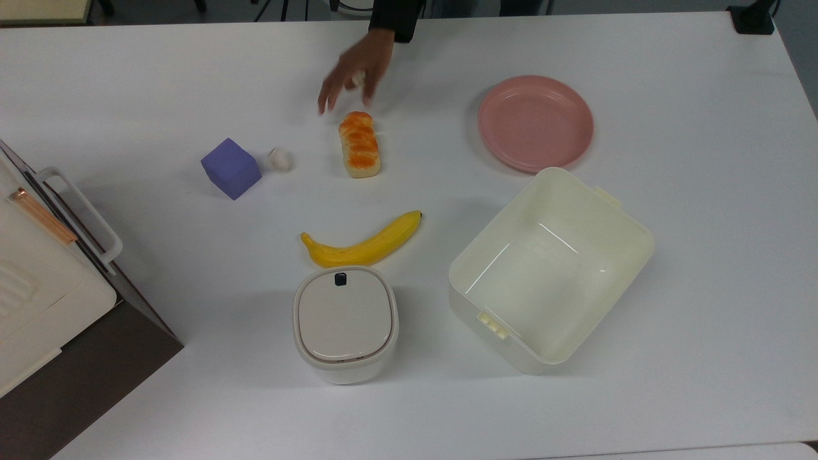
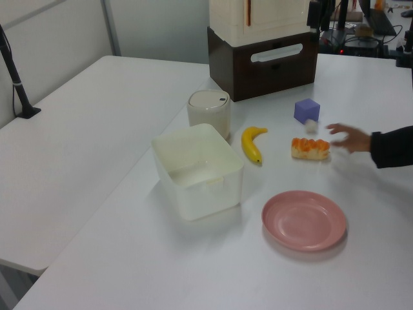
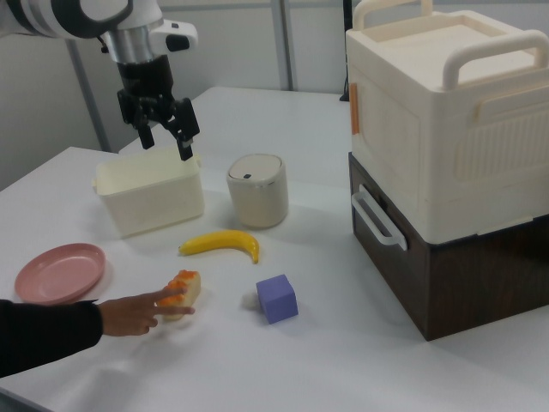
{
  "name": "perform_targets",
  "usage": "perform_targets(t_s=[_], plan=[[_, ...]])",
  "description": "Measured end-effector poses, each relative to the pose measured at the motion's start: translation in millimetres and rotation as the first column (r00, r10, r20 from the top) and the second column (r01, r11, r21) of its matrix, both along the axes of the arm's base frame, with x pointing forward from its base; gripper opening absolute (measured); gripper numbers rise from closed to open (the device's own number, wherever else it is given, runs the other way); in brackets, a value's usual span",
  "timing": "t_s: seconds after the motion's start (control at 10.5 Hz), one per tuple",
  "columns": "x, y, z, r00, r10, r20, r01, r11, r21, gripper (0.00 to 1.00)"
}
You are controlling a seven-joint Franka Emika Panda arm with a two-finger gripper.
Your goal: Put the bread on a plate
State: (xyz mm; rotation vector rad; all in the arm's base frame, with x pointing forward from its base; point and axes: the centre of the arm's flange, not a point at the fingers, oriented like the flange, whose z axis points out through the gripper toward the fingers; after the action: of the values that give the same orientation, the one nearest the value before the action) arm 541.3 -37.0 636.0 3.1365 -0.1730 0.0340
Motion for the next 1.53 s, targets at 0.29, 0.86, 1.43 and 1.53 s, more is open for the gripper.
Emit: perform_targets(t_s=[0.29,0.86,1.43,1.53], plan=[[-0.2,-3.5,16.0,0.999,-0.006,0.033,0.007,1.0,-0.002,1.0],[-1.1,-3.6,15.9,1.0,-0.007,0.026,0.007,1.0,-0.001,1.0],[-0.4,-1.0,15.0,1.0,-0.002,0.024,0.002,1.0,0.002,1.0],[0.0,-0.7,14.2,1.0,-0.002,0.023,0.002,1.0,0.003,1.0]])
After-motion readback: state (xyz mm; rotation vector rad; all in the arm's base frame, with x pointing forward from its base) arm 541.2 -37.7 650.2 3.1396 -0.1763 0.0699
